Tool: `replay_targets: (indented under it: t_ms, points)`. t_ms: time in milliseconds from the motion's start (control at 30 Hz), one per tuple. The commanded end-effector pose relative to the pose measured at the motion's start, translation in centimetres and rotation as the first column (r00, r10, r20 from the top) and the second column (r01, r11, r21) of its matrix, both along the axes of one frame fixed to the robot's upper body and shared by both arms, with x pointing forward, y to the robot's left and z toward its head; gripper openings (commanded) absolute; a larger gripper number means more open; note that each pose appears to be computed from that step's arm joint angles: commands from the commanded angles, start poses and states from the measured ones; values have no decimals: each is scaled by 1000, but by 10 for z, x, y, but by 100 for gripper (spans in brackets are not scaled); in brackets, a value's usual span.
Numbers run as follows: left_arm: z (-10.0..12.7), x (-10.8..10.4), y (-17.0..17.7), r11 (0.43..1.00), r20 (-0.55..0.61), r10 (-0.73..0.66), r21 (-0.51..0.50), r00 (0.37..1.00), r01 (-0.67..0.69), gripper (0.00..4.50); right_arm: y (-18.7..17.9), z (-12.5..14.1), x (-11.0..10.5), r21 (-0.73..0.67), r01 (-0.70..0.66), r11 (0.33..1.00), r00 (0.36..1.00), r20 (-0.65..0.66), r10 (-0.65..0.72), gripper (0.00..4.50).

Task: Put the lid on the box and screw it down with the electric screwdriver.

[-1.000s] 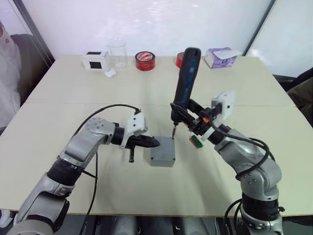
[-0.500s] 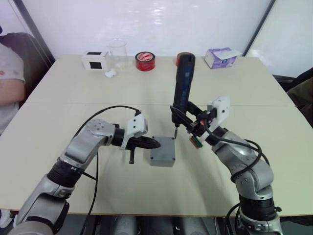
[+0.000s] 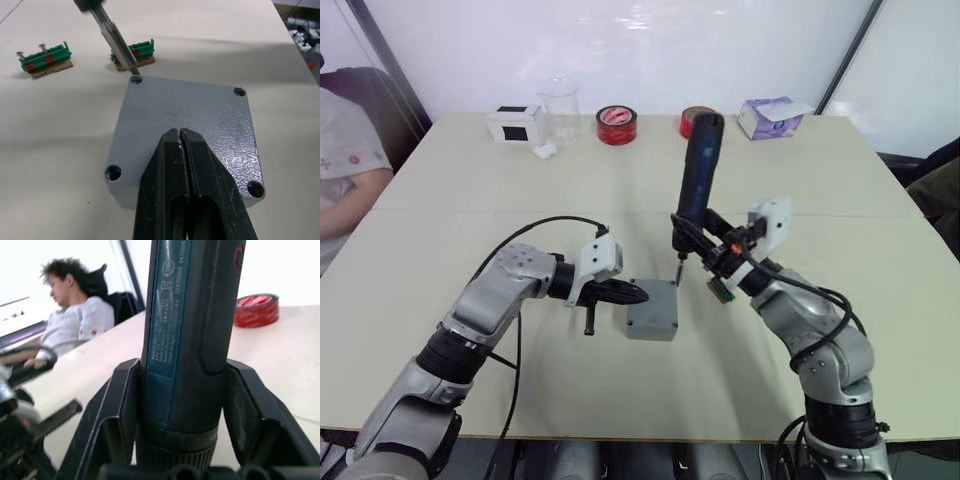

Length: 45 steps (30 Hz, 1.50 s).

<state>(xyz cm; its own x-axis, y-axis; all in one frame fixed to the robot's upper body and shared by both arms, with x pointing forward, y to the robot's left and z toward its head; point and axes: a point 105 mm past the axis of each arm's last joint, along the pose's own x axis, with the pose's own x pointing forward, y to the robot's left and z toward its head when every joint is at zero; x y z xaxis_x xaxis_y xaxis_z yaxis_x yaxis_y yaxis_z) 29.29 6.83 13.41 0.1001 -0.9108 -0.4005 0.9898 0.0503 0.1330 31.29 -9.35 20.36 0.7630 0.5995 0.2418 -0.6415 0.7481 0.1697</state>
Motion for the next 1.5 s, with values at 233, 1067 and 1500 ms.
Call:
replay_targets:
  t_ms: [233, 1067, 1500]
  points:
    - [-8, 0, 2, 999, -9, 12, 32, 1000, -12, 0, 11, 21, -15, 20, -61, 998, 994, 91, 59, 190]
    - [-8, -1, 4, 999, -12, 21, 38, 1000, -21, 0, 9, -30, -22, -197, -55, 979, 997, 33, 63, 190]
    - [-12, -1, 3, 999, -8, 17, 47, 1000, -16, 0, 9, -58, -16, -249, -62, 967, 997, -58, 49, 190]
